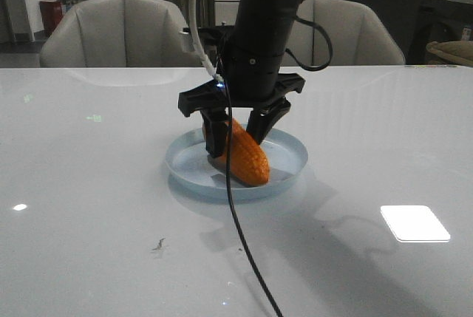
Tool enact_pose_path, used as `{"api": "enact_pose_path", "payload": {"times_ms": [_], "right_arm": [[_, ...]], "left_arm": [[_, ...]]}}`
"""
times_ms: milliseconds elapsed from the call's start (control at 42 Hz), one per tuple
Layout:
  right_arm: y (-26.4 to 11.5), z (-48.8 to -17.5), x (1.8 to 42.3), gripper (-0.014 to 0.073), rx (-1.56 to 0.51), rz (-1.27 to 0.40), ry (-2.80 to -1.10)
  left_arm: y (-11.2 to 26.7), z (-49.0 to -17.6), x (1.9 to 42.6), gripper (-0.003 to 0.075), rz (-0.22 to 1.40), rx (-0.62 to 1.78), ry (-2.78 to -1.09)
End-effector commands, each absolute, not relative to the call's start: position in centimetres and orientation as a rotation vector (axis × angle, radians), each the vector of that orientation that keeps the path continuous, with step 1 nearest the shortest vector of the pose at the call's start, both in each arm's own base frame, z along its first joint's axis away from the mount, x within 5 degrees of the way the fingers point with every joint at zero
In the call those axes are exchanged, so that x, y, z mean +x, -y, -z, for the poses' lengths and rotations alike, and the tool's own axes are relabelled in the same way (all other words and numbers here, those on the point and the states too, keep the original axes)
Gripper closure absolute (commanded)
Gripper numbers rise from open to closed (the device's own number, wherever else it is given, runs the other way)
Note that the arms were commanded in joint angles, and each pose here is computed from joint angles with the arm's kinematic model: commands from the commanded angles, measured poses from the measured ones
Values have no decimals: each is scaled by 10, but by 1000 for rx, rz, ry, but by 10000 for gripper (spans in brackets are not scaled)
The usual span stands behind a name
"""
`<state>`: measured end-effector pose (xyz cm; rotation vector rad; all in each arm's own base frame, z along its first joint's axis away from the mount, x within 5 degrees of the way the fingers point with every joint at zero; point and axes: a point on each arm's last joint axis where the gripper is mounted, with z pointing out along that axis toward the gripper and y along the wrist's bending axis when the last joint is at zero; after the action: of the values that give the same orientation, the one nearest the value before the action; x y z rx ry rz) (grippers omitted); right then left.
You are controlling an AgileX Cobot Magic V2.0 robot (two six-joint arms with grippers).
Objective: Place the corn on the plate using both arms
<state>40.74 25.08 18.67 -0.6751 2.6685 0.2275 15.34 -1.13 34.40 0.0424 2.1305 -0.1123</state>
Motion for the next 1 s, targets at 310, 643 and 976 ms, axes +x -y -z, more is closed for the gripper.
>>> {"api": "enact_pose_path", "payload": {"times_ms": [310, 643, 976], "right_arm": [[-235, -274, 411, 3, -604, -271, -2466], [-156, -401, 376, 3, -335, -334, -2275], [-43, -422, 272, 3, -34, -230, -2110]], "left_arm": [[11, -359, 154, 266, 118, 33, -2036], [11, -359, 154, 266, 118, 33, -2036], [11, -359, 154, 266, 113, 35, -2034]]}}
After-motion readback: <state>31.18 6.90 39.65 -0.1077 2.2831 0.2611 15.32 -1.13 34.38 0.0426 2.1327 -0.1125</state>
